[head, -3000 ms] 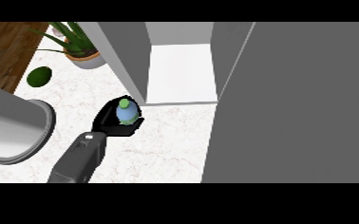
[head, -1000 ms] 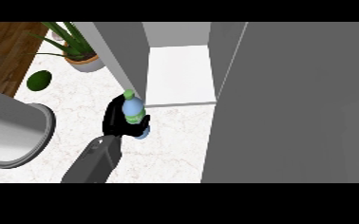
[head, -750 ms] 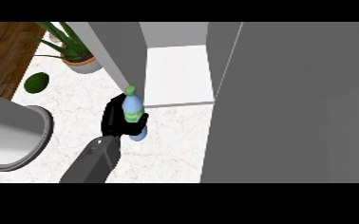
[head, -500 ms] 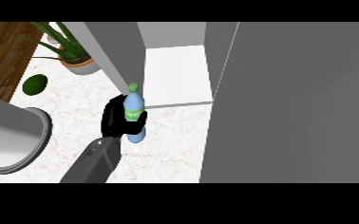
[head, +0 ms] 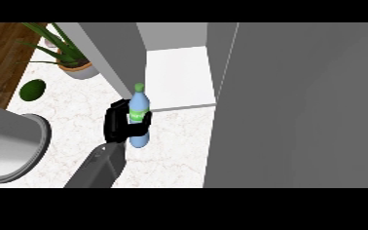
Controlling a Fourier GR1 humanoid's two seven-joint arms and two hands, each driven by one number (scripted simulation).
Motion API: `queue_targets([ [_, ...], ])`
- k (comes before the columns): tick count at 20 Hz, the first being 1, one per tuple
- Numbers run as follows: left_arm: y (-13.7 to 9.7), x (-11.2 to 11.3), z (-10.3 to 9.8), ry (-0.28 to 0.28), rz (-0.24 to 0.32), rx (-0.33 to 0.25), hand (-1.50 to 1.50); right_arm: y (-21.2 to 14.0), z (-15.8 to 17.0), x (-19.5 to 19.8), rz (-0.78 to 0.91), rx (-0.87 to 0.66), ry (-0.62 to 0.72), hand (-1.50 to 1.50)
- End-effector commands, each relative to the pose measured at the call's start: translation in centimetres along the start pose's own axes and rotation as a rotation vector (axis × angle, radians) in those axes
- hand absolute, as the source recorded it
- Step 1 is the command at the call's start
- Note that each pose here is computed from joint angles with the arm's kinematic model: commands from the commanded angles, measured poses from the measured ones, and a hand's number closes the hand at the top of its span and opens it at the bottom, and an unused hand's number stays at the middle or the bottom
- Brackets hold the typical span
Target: Pick up the bottled water, place it into the cabinet and close the cabinet
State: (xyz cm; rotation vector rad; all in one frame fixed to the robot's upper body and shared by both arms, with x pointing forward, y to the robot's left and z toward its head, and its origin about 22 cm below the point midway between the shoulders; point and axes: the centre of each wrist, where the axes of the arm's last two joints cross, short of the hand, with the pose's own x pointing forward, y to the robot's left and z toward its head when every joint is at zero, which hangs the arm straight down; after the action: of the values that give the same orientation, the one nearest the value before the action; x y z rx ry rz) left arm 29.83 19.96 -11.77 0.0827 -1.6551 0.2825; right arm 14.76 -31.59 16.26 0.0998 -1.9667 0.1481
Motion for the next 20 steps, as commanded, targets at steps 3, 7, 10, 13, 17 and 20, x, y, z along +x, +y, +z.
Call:
queue_targets([
  [3, -10.4, 6.6, -6.0, -0.077, -0.037, -0.125, 1.5, -1.3, -0.4, -0.1, -0.02, 0.002, 0.005, -1.5],
  [7, -9.7, 5.6, -5.4, -0.066, -0.087, -0.065, 1.5, -1.8, -0.3, 0.1, -0.032, 0.023, -0.019, -1.5],
  [10, -9.7, 6.0, -5.7, -0.079, -0.105, -0.035, 1.5, -1.9, -0.2, 0.0, -0.035, 0.017, -0.012, -1.5],
  [13, -9.8, 6.1, -5.7, -0.092, -0.097, -0.017, 1.5, -2.3, -0.5, 0.0, -0.04, 0.031, -0.03, -1.5],
  [17, -9.3, 5.8, -5.3, -0.063, -0.042, 0.015, 1.5, -2.9, -0.9, 0.3, -0.035, 0.044, -0.029, -1.5],
  [20, -9.1, 5.8, -5.4, -0.055, -0.009, 0.026, 1.5, -3.0, -0.8, 0.0, -0.048, 0.046, -0.018, -1.5],
])
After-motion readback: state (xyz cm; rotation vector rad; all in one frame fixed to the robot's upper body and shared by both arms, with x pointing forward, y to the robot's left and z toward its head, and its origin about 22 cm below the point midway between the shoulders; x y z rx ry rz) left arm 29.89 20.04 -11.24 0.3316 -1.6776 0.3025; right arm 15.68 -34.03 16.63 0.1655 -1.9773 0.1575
